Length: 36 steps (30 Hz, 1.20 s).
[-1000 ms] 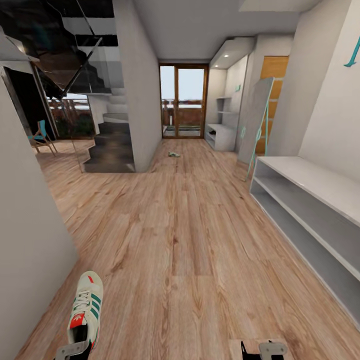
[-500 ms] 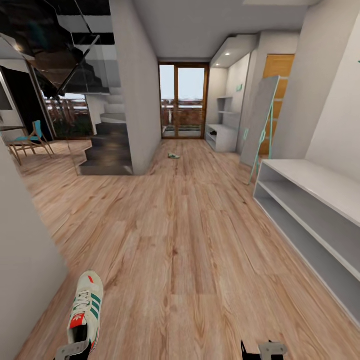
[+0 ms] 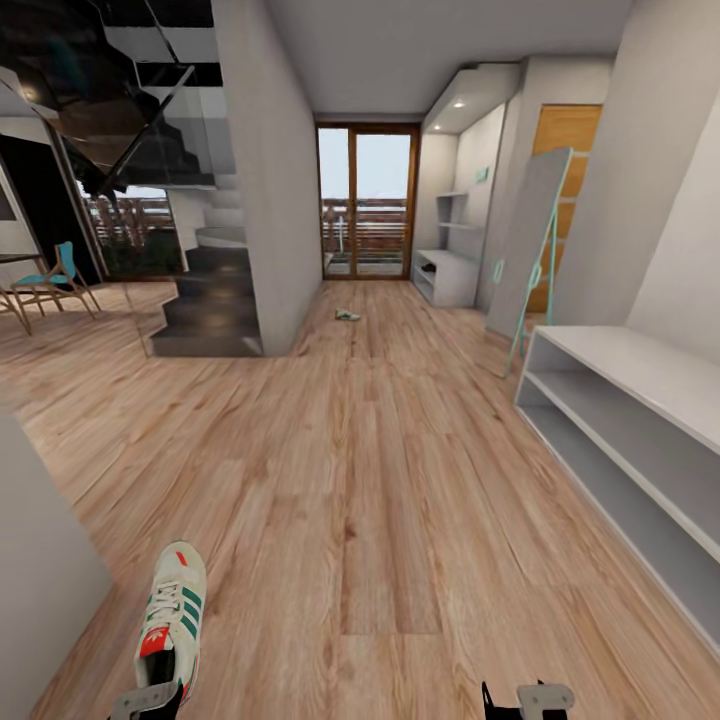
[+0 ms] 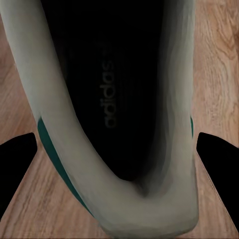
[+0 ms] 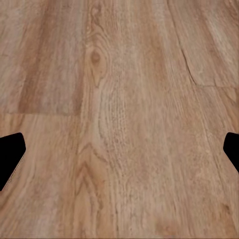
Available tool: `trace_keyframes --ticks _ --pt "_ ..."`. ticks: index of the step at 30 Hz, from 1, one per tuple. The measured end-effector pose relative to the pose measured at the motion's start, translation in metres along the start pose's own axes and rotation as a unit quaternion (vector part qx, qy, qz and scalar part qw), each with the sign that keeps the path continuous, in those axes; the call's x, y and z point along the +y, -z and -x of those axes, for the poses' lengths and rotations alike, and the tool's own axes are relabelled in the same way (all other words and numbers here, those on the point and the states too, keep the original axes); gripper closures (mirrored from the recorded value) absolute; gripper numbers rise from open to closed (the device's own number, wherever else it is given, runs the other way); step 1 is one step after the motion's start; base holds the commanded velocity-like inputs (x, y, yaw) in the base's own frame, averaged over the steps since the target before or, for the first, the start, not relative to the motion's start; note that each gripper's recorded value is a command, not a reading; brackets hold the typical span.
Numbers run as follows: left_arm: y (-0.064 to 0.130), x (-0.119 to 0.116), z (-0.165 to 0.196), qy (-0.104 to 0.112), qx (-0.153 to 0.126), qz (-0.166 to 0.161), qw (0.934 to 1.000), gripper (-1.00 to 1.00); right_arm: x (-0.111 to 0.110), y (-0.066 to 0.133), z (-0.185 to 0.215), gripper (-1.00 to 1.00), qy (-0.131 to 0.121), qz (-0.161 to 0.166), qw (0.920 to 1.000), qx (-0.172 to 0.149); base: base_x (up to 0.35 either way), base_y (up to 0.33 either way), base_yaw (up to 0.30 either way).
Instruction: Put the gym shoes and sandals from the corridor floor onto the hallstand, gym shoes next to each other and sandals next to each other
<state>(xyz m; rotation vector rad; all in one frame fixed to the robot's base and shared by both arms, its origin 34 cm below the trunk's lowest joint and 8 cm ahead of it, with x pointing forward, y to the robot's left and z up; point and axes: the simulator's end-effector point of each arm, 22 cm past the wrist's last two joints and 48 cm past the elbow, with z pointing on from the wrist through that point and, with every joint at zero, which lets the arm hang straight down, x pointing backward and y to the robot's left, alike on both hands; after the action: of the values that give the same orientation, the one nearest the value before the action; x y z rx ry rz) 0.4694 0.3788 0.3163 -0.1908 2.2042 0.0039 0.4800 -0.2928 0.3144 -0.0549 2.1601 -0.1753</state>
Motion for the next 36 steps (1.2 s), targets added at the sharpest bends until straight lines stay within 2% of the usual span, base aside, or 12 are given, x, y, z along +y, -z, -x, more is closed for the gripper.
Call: trace_keyframes --ticks 36 --pt "0.0004 -0.0006 -0.0022 -0.001 0.002 -0.001 1.0000 1.00 -0.0005 -0.0002 0.0005 -1.00 0.000 -0.001 1.0000 -0.001 0.339 0.000 0.000"
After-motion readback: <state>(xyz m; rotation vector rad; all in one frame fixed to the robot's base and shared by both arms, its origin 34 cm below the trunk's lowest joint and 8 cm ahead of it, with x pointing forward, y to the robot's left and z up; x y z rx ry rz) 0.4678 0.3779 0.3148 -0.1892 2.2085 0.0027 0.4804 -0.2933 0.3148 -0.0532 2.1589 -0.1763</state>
